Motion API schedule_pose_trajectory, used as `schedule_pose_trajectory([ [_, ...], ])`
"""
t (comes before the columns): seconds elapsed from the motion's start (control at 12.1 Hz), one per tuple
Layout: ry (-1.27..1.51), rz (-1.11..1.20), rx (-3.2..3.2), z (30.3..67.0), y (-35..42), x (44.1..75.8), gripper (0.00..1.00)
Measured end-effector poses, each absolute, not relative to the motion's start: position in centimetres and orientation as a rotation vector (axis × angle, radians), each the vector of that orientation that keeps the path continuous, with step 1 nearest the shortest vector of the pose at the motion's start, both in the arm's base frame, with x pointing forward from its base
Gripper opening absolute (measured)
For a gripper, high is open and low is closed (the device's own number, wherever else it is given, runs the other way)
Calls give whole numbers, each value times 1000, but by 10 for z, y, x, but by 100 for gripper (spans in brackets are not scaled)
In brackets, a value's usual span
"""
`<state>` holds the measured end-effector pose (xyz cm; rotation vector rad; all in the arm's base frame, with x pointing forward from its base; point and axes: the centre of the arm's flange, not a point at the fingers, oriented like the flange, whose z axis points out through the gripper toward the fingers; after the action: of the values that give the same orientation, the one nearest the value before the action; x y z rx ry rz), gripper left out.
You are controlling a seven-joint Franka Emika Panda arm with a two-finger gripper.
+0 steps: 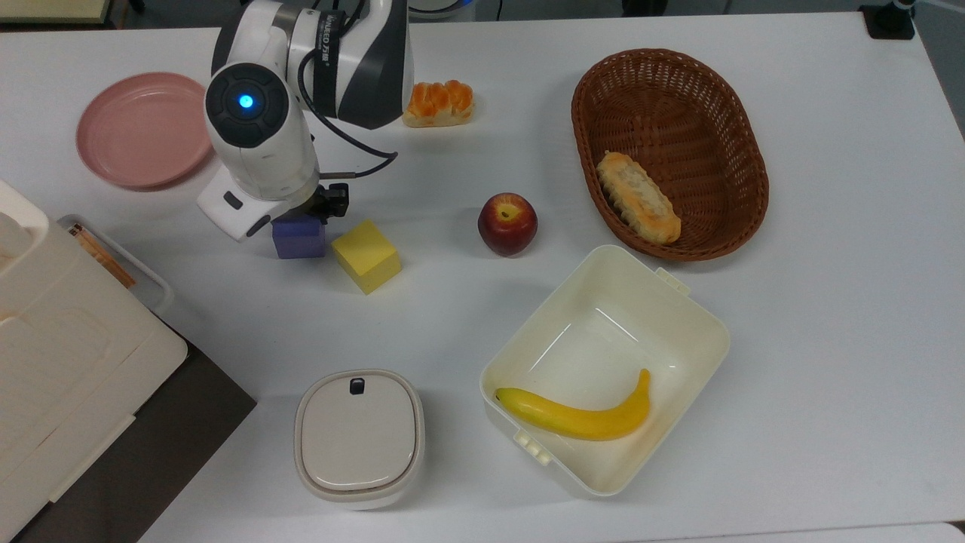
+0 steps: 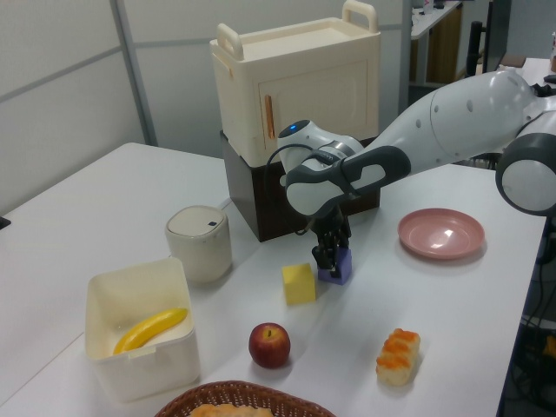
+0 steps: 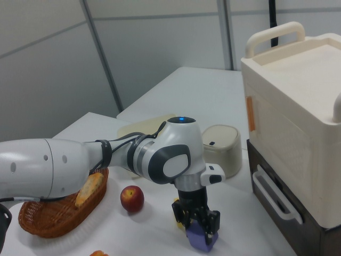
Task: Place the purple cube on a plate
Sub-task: 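Lift the purple cube and carry it over the pink plate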
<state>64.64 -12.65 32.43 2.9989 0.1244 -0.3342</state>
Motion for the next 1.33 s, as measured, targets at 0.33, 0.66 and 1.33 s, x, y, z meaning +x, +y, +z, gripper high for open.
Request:
schedule_pose_trajectory([
  [0.33, 112, -287, 2999, 339, -131, 650, 60],
  [0.66, 67, -232, 2990, 379, -152, 643, 60],
  [1.33, 55, -262, 3015, 431, -236, 577, 60],
])
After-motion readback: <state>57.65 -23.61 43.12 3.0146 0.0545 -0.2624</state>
